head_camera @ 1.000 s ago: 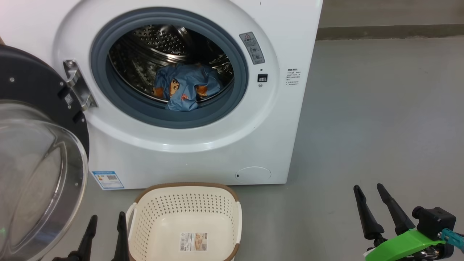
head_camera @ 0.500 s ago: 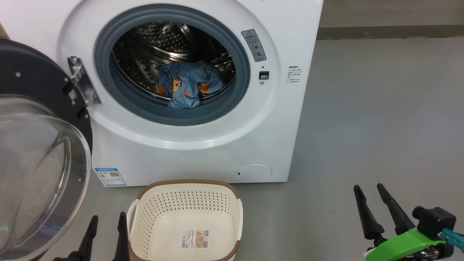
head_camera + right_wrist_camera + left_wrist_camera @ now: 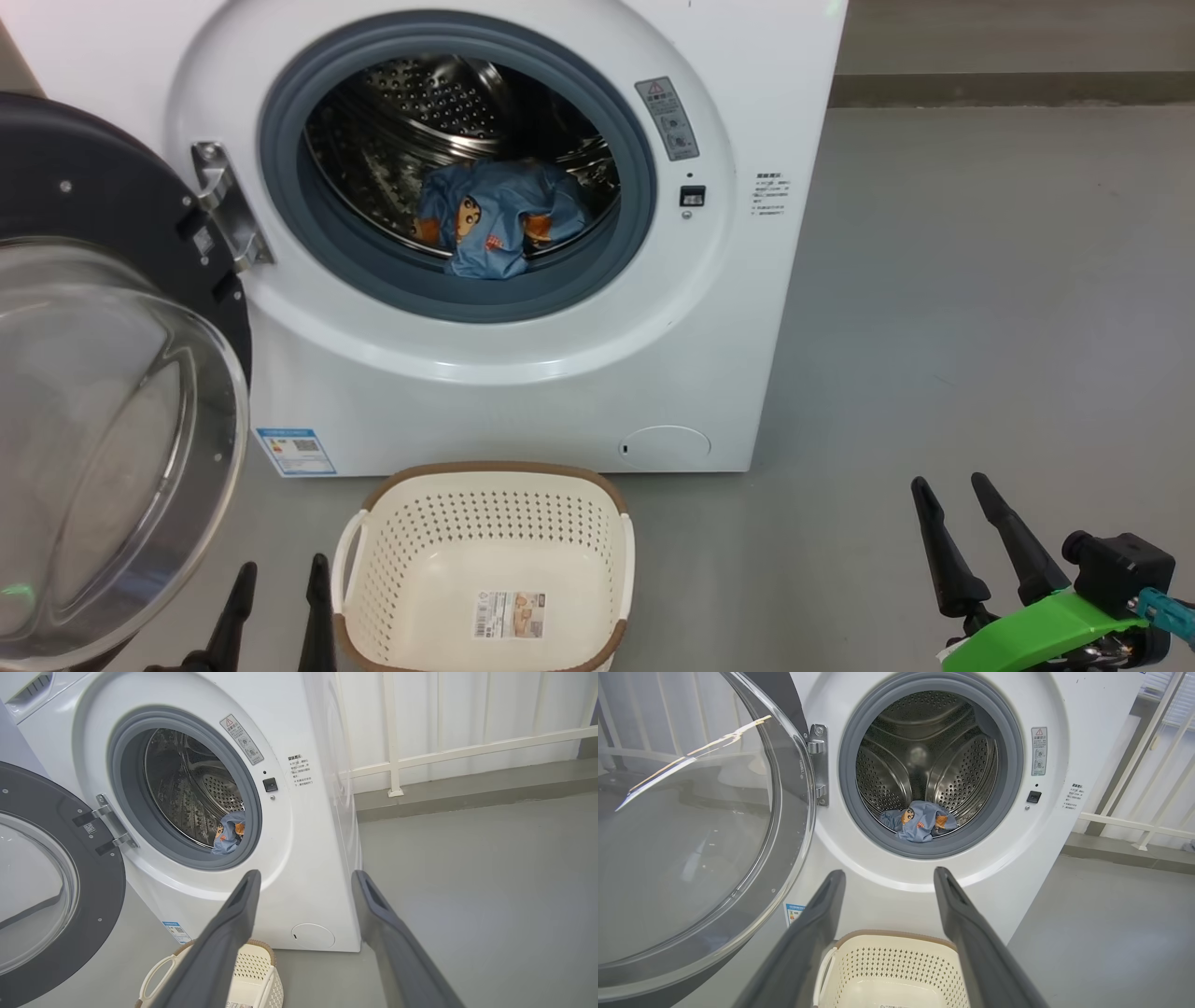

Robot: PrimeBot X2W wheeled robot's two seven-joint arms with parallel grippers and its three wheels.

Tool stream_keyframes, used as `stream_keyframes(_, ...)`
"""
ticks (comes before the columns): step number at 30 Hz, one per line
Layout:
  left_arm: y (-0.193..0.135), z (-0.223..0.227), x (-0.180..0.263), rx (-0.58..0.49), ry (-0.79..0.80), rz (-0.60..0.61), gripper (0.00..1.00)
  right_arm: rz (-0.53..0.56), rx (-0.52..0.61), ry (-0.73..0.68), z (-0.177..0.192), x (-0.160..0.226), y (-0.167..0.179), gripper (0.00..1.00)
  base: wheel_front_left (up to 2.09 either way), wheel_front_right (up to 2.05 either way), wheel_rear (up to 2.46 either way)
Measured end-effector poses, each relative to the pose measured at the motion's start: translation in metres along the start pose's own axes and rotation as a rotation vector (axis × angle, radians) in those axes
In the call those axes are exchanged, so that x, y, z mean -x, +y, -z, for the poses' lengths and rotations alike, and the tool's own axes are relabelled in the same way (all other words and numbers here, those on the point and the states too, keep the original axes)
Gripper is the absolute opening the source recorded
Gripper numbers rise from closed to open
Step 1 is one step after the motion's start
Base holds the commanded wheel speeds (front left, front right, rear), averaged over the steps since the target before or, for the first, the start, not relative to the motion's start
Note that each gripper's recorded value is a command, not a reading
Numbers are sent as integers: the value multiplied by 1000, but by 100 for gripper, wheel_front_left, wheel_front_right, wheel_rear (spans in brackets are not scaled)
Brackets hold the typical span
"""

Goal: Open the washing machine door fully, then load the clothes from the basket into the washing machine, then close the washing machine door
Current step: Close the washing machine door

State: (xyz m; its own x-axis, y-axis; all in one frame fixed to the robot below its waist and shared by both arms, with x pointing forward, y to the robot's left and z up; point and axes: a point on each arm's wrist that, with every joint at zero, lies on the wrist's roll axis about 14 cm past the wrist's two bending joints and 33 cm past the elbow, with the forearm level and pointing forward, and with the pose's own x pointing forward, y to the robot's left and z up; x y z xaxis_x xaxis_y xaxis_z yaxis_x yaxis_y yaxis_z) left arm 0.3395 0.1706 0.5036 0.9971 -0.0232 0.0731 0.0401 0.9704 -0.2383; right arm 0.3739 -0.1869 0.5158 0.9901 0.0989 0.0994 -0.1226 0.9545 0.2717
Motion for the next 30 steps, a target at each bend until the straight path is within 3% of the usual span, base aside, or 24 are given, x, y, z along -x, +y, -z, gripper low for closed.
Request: stream_keyframes(30, 74, -24, 57, -43, -73, -261, 100, -235, -44, 66, 25, -35, 86, 100, 0, 0, 0)
